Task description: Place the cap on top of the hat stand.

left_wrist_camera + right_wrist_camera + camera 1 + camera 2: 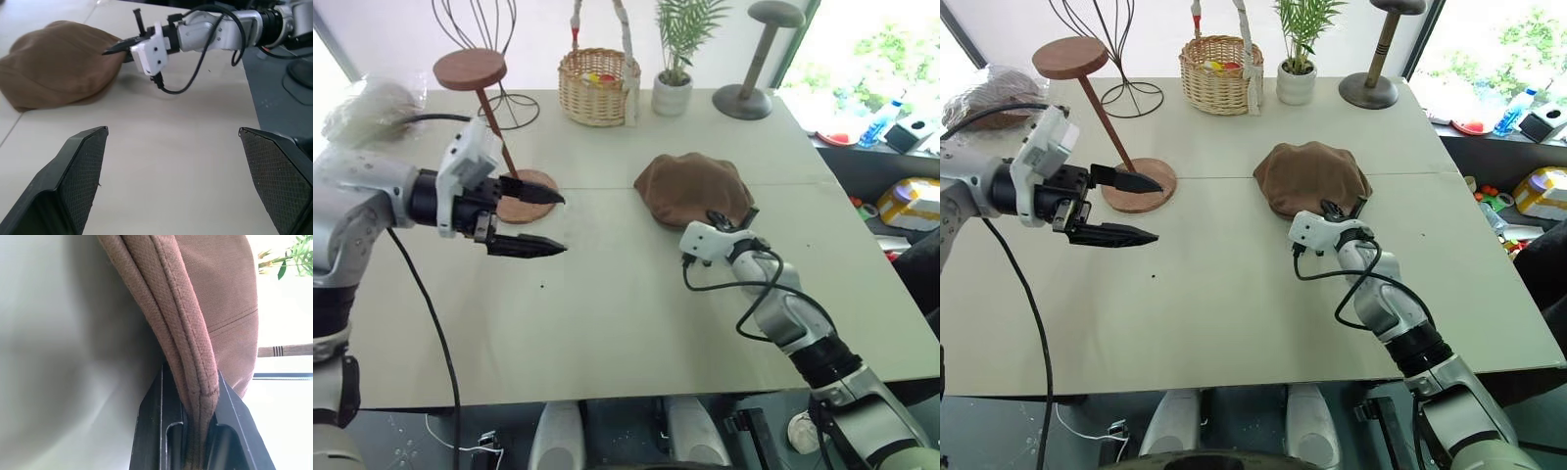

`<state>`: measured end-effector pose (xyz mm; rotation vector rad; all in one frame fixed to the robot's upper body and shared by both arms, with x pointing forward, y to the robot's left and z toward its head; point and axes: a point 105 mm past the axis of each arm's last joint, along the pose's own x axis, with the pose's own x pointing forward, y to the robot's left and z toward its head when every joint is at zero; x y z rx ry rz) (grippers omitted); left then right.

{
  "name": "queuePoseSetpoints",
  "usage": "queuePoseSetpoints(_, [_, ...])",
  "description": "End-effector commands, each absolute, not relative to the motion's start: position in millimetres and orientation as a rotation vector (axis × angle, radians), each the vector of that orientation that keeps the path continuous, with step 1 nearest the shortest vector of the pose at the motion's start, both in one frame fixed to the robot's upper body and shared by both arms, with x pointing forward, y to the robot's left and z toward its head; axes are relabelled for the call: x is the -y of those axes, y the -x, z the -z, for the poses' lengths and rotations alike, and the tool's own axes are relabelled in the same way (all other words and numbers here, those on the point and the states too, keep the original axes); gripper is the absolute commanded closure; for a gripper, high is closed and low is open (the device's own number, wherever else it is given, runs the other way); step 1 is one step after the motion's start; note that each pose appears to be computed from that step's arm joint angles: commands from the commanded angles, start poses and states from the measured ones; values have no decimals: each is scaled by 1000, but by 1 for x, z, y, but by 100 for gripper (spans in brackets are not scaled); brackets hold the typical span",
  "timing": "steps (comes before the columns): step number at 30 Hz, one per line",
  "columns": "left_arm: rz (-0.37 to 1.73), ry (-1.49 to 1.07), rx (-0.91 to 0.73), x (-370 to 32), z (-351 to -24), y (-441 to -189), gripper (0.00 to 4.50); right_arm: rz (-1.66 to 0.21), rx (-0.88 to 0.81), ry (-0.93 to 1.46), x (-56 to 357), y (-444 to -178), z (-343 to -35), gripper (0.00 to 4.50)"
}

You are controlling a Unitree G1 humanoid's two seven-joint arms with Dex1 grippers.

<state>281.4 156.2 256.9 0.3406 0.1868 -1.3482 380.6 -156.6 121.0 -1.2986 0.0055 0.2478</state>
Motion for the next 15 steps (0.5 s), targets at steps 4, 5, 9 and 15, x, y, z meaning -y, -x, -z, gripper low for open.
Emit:
queuePoseSetpoints(4, [1188,-293,-51,-174,-284,-277,0,-211,190,1327,157,-380,-207,446])
queuePoseSetpoints(5, [1159,-285,-37,-178,-287,-276,0,-211,236,1321,154,-379,-226,446])
queuePoseSetpoints(9, [1068,-244,-5,-192,-296,-265,0,-212,388,1274,140,-382,-290,446])
queuePoseSetpoints(15, [866,-219,10,-227,-301,-249,0,-298,703,1189,74,-381,-388,446])
